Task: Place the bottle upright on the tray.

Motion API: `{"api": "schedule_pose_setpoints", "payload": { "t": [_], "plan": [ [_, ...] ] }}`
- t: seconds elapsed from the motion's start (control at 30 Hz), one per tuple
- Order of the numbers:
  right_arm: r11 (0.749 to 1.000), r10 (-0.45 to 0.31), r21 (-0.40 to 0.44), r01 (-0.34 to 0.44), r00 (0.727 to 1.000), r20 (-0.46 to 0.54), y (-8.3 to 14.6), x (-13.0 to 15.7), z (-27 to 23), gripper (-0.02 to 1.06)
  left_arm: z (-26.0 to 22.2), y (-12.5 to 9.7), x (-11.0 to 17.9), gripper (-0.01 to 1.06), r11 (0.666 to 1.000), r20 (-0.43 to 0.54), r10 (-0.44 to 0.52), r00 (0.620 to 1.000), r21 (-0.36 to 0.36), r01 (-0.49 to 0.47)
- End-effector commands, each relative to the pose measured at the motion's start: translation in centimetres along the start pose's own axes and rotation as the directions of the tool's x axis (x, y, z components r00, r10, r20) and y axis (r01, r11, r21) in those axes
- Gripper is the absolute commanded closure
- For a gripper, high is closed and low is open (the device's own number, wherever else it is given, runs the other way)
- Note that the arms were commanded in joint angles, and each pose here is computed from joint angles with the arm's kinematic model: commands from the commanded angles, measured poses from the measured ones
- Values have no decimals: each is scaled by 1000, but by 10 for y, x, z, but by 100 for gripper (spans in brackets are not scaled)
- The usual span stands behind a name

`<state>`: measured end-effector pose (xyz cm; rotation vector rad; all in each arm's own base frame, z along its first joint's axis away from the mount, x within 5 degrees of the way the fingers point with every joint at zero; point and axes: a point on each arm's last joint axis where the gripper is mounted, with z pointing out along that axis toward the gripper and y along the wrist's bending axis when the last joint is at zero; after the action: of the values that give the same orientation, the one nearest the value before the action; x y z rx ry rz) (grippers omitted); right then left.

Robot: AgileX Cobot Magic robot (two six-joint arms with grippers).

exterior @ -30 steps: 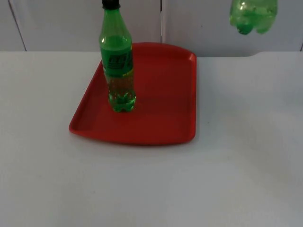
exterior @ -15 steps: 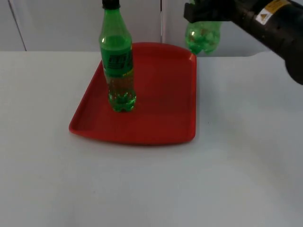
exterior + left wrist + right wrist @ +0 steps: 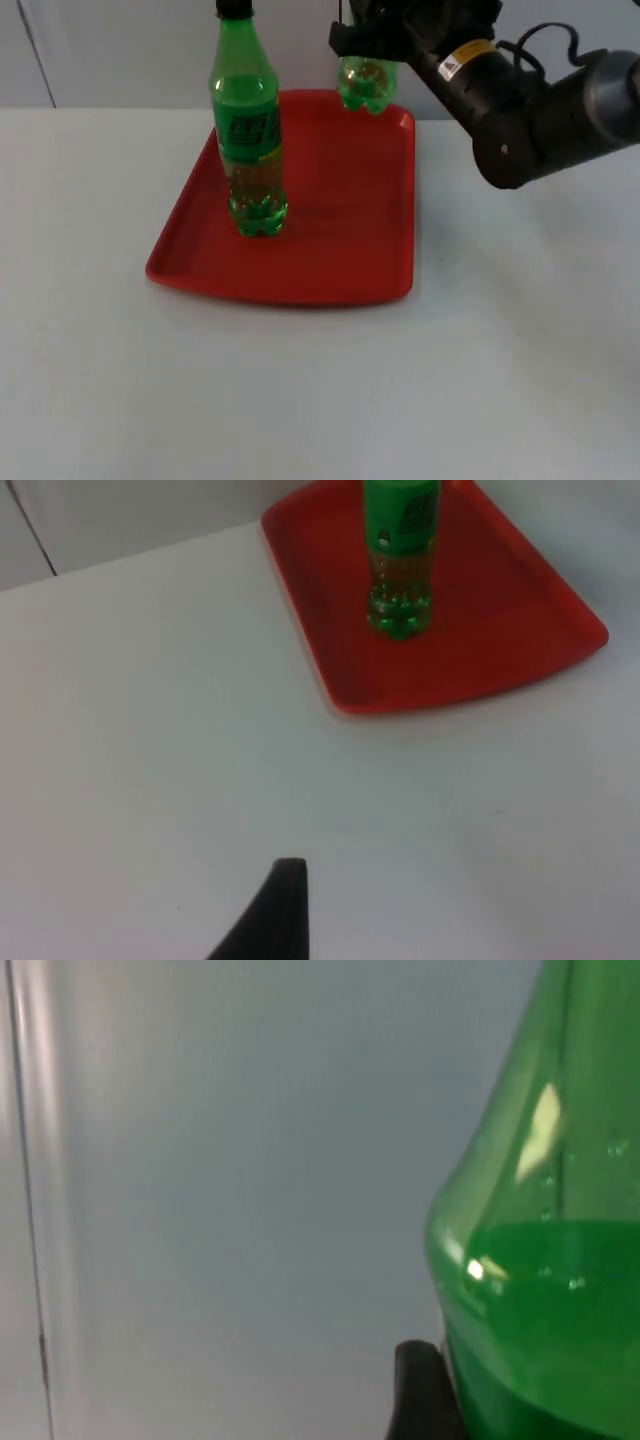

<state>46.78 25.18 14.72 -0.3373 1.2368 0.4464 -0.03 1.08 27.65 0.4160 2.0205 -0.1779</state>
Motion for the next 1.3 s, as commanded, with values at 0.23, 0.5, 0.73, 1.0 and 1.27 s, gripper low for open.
{"api": "schedule_pose_setpoints", "payload": {
  "t": [0.23, 0.5, 0.73, 1.0, 1.27],
  "plan": [
    [1000, -8, -3, 8, 1000, 17, -2, 41, 23, 105, 1, 0, 1, 0, 1000, 1, 7, 1000, 2, -7],
    [1000, -8, -3, 8, 1000, 13, -2, 72, 25, 105, 1, 0, 1, 0, 1000, 1, 7, 1000, 2, -7],
    [1000, -7, -2, 7, 999, -45, -2, 93, 18, 105, 1, 0, 1, 0, 1000, 1, 7, 1000, 1, -7],
    [999, -33, -4, 32, 996, -87, -2, 98, 17, 83, 1, 0, 1, 0, 1000, 1, 7, 1000, 1, -7],
    [997, -73, -7, 73, 995, -71, -2, 97, 17, 35, 1, 0, 1, 0, 1000, 1, 7, 1000, 1, -7]
  ]
}}
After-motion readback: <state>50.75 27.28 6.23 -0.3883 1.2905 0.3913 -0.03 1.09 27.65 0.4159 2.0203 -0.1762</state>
